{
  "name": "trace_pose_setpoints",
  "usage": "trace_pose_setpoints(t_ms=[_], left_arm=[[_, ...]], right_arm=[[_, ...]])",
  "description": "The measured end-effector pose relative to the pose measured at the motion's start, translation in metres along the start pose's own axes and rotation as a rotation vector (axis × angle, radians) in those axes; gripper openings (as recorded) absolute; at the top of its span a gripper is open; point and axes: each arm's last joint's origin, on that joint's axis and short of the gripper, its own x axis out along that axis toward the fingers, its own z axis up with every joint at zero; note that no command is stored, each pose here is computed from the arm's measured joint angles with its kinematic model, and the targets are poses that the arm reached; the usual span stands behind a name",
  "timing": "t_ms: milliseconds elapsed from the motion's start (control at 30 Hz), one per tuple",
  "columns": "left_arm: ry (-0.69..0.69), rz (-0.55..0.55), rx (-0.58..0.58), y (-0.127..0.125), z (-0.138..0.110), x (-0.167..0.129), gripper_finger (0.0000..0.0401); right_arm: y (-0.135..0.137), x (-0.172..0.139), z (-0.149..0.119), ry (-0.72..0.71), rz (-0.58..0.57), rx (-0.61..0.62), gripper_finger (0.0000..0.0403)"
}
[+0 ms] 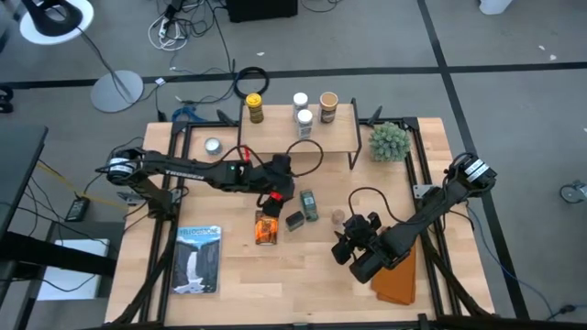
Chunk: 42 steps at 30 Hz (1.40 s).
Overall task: Shelf spices
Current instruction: Put the red can seasoning on the shelf
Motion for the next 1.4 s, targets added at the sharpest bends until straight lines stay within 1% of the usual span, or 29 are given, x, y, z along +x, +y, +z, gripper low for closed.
trace_pose_setpoints(t_ms=[100,167,233,333,433,533,633,767,967,1000,1100,1200,1267,1333,1400], left_arm=[[0.006,-0.007,0.208,0.0,-0.001,-0.002,0.0321],[0.024,-0.026,0.323,-0.001,-0.003,-0.002,0.0321],[0.043,-0.041,0.394,-0.003,-0.005,0.001,0.0321],[0.074,-0.068,0.449,-0.004,-0.01,0.005,0.0321],[0.091,-0.061,0.479,-0.006,-0.011,0.009,0.0321],[0.105,-0.023,0.476,-0.005,-0.01,0.014,0.0321],[0.117,0.008,0.504,-0.004,-0.01,0.014,0.0321],[0.149,0.012,0.529,-0.004,-0.012,0.013,0.0321],[0.149,0.032,0.535,-0.002,-0.011,0.014,0.0321],[0.152,0.031,0.552,-0.001,-0.012,0.014,0.0321],[0.168,0.009,0.592,0.002,-0.016,0.015,0.0321],[0.202,-0.023,0.591,0.005,-0.023,0.02,0.0321],[0.256,-0.075,0.606,0.002,-0.032,0.027,0.0321],[0.28,-0.095,0.638,0.0,-0.037,0.036,0.0321],[0.306,-0.118,0.696,-0.004,-0.041,0.045,0.0321]], right_arm=[[0.0,0.0,0.0,0.0,0.0,-0.006,0.0187],[0.0,0.0,0.0,0.001,0.0,-0.008,0.0187],[0.0,0.0,0.0,0.001,0.0,-0.016,0.0187],[0.0,0.0,0.0,0.001,0.001,-0.021,0.0187],[0.0,0.0,0.0,0.0,0.002,-0.022,0.0187],[0.0,0.0,0.0,0.001,0.001,-0.023,0.0187],[0.0,0.0,0.0,0.001,-0.001,-0.026,0.0187],[0.0,0.0,0.0,0.001,-0.001,-0.033,0.0187],[0.0,0.0,0.0,0.0,0.001,-0.051,0.0187],[0.0,0.0,0.0,0.0,0.001,-0.051,0.0187],[0.0,0.0,0.0,0.0,0.001,-0.052,0.0187],[0.0,0.0,0.0,0.0,0.001,-0.051,0.0187],[0.0,0.0,0.0,0.0,0.001,-0.052,0.0187],[0.0,0.0,0.0,0.0,0.001,-0.051,0.0187],[0.001,0.0,0.0,0.0,0.002,-0.051,0.0187]])
